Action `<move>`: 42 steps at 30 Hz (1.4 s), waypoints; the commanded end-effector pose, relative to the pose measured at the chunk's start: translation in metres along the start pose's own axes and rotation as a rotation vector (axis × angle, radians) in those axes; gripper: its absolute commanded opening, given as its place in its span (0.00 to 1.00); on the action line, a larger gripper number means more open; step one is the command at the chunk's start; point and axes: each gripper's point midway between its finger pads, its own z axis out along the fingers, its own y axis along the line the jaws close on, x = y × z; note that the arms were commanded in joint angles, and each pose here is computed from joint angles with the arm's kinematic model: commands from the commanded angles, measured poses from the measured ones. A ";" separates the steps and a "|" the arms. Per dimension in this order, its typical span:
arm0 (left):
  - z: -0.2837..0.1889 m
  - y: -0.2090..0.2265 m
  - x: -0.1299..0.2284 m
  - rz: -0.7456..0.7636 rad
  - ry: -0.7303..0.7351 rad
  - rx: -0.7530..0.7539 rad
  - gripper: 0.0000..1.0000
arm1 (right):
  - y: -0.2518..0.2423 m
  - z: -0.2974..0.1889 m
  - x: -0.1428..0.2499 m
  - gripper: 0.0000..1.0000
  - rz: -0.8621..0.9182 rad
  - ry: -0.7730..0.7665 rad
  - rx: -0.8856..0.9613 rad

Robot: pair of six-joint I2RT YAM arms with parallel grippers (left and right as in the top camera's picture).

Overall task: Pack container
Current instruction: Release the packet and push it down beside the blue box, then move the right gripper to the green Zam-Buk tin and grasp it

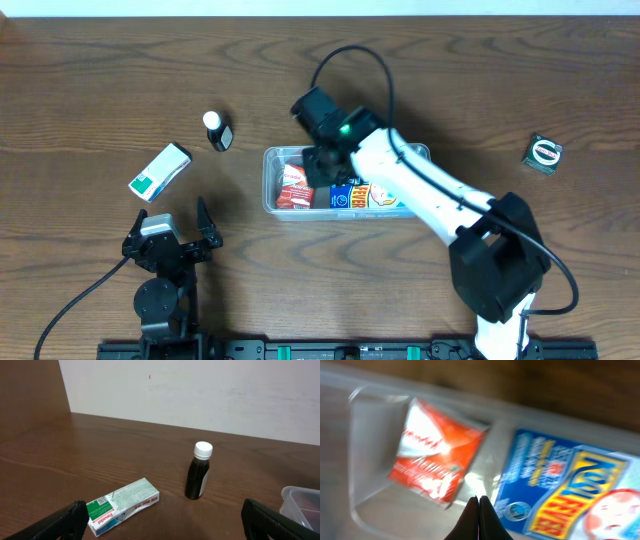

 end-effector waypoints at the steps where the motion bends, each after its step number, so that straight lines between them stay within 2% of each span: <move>1: 0.001 0.005 0.018 0.022 0.052 -0.023 0.98 | 0.014 -0.003 0.006 0.02 -0.041 -0.004 -0.015; 11: 0.001 0.005 0.018 0.022 0.052 -0.023 0.98 | 0.007 0.042 0.025 0.01 0.016 0.108 0.036; 21: 0.001 0.005 0.018 0.022 0.052 -0.023 0.98 | 0.005 0.047 0.021 0.01 0.016 0.086 0.055; 26: 0.001 0.005 0.018 0.022 0.052 -0.023 0.98 | 0.006 0.050 0.021 0.16 0.016 0.087 0.055; 36: 0.001 0.005 0.018 0.022 0.052 -0.023 0.98 | 0.007 0.051 0.019 0.20 0.016 0.079 0.050; 42: 0.001 0.005 0.018 0.022 0.052 -0.023 0.98 | 0.003 0.049 0.013 0.33 0.003 0.054 0.069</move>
